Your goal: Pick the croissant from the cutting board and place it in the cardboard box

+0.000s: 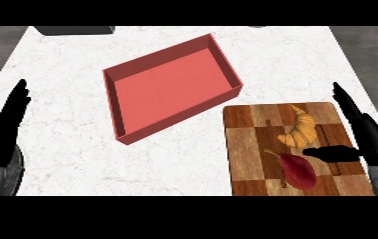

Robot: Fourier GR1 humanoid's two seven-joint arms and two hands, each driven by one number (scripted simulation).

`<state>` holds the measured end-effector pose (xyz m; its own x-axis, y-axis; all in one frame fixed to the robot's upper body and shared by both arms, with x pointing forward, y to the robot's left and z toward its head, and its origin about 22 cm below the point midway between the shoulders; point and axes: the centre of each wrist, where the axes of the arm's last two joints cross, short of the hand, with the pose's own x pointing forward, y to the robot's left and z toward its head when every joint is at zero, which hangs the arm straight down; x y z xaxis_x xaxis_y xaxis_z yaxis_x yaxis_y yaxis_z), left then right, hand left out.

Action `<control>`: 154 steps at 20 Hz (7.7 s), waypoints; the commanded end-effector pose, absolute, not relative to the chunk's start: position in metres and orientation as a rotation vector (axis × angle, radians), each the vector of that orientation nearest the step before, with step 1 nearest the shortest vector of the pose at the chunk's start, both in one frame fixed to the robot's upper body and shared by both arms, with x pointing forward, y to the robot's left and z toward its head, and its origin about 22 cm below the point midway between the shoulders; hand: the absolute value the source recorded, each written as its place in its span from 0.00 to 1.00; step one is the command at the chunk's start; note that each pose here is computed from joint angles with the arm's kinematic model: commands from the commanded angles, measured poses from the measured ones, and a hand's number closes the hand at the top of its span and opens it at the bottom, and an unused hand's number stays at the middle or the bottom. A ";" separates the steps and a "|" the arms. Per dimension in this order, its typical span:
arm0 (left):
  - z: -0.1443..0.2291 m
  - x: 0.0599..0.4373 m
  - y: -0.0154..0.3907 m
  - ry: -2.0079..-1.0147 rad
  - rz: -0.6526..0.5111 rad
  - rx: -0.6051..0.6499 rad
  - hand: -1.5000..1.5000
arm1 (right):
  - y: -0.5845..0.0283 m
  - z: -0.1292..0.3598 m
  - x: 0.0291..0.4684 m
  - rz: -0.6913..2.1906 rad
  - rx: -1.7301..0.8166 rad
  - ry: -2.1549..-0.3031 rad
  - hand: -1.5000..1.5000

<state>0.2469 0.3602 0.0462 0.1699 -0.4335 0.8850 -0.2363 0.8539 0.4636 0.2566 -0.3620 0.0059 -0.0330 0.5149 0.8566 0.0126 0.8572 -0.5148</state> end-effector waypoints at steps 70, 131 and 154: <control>0.022 0.266 0.344 -1.373 -0.206 0.647 0.50 | -0.323 -0.021 0.291 1.166 -0.482 -0.966 1.00; 0.025 0.278 0.358 -1.405 -0.239 0.613 0.50 | -0.040 0.150 0.425 0.537 -0.927 -1.476 1.00; 0.022 0.291 0.325 -1.403 -0.262 0.608 0.50 | -0.057 0.130 0.447 0.156 -0.838 -1.640 0.00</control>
<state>0.2900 0.3304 0.0229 0.1496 -0.5171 0.8428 -0.1682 0.8266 0.5370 0.4449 -0.0578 0.1199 0.0636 0.6362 0.7689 0.3658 0.7020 -0.6110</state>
